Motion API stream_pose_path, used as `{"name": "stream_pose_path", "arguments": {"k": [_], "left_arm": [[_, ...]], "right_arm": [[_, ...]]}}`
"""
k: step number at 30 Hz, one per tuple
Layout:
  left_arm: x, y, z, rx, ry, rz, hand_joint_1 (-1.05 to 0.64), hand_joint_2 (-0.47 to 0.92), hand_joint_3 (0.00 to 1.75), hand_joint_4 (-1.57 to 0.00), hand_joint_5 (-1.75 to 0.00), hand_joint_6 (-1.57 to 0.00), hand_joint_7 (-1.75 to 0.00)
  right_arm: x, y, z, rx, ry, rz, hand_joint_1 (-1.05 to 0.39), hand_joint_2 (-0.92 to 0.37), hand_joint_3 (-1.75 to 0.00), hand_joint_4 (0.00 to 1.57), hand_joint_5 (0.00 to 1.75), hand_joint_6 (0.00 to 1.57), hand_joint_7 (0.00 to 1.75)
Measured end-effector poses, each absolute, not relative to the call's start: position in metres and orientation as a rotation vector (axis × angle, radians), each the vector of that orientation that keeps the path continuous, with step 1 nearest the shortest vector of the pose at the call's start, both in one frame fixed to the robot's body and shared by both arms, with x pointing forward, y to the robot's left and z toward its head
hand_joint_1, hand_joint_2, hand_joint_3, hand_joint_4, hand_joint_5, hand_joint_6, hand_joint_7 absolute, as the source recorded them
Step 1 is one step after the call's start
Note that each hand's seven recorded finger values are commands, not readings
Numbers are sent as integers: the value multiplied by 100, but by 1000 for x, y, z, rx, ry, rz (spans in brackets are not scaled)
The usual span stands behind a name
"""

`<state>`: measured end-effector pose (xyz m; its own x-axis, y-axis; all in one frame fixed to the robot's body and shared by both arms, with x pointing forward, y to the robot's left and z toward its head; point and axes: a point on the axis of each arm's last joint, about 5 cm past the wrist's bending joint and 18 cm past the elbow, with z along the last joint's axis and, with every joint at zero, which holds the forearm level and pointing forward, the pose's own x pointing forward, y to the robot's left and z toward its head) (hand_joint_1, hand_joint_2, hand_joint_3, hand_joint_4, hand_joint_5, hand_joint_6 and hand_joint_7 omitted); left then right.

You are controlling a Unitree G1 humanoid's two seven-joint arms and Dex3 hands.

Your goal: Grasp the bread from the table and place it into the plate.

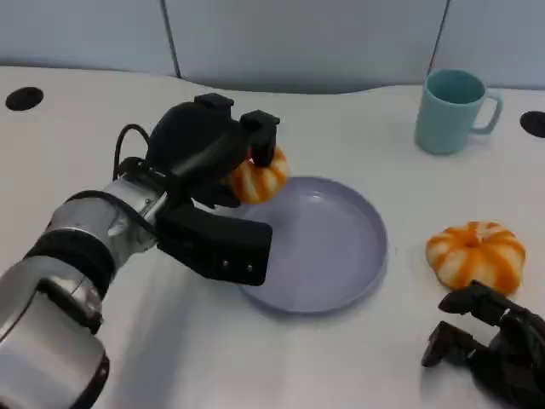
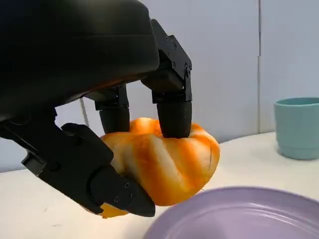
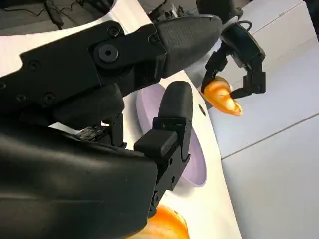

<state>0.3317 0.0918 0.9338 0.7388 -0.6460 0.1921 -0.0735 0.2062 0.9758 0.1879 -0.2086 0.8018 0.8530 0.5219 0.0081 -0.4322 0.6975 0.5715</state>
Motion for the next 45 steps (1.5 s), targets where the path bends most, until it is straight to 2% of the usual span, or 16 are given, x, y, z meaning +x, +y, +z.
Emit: {"name": "stream_pose_path", "arguments": {"k": [4, 5, 6, 8, 10, 14, 21, 24, 26, 30, 31, 32, 33, 35, 38, 45], "left_arm": [[327, 78, 931, 1288, -691, -493, -24, 80, 37, -89, -175, -78, -144], [327, 77, 931, 1285, -694, -496, -23, 77, 53, -91, -175, -75, -161], [327, 76, 931, 1281, -691, -502, -23, 74, 63, -91, -175, -74, -168], [326, 71, 930, 1273, -672, -526, -22, 69, 72, -91, -175, -70, -171], [323, 64, 927, 1265, -658, -555, -23, 71, 63, -88, -175, -70, -162], [320, 55, 925, 1243, -626, -598, -24, 76, 55, -87, -175, -65, -173], [320, 53, 925, 1223, -600, -602, -24, 78, 52, -87, -175, -65, -175], [319, 52, 924, 1235, -571, -615, -23, 84, 42, -74, -173, -70, -140], [318, 49, 920, 1247, -515, -647, -23, 85, 28, -74, -154, -76, -112], [315, 45, 917, 1230, -472, -678, -23, 87, 22, -74, -148, -79, -104], [315, 45, 917, 1228, -470, -676, -29, 88, 16, -67, -127, -70, -74], [315, 45, 917, 1232, -465, -681, -33, 90, 9, -64, -110, -71, -42], [315, 46, 917, 1240, -455, -693, -35, 91, 6, -63, -104, -72, -30], [315, 46, 917, 1255, -434, -719, -48, 92, 7, -53, -67, -53, -8], [316, 47, 917, 1267, -390, -767, -53, 92, 8, -51, -50, -46, -1], [316, 47, 918, 1269, -372, -782, -53, 92, 8, -52, -46, -46, 0]], "right_arm": [[189, -208, 802, 589, 160, 540, -43, -92, -16, 63, 137, 62, 102], [189, -208, 803, 589, 160, 541, -44, -92, -16, 63, 137, 62, 102], [188, -208, 803, 588, 161, 539, -44, -92, -16, 63, 138, 62, 102], [188, -208, 803, 588, 163, 533, -43, -92, -15, 63, 138, 62, 102], [188, -208, 803, 589, 165, 531, -43, -92, -15, 62, 138, 62, 102], [187, -208, 804, 587, 166, 527, -43, -92, -16, 61, 138, 61, 103], [186, -208, 804, 584, 166, 524, -43, -92, -17, 61, 138, 60, 104], [185, -208, 804, 584, 166, 524, -44, -92, -16, 61, 138, 61, 105], [185, -208, 804, 584, 166, 526, -43, -92, -16, 61, 138, 61, 105], [185, -207, 804, 586, 164, 530, -43, -92, -17, 61, 138, 61, 105], [185, -207, 804, 587, 164, 531, -44, -92, -15, 62, 137, 61, 104], [185, -207, 804, 588, 165, 530, -44, -92, -15, 62, 137, 62, 104], [185, -207, 804, 588, 167, 529, -44, -92, -14, 62, 136, 62, 103], [185, -207, 804, 588, 169, 525, -43, -92, -15, 63, 136, 62, 103], [185, -207, 804, 590, 170, 524, -43, -92, -15, 63, 136, 62, 103], [185, -206, 804, 594, 173, 525, -43, -92, -15, 63, 135, 62, 102]]}}
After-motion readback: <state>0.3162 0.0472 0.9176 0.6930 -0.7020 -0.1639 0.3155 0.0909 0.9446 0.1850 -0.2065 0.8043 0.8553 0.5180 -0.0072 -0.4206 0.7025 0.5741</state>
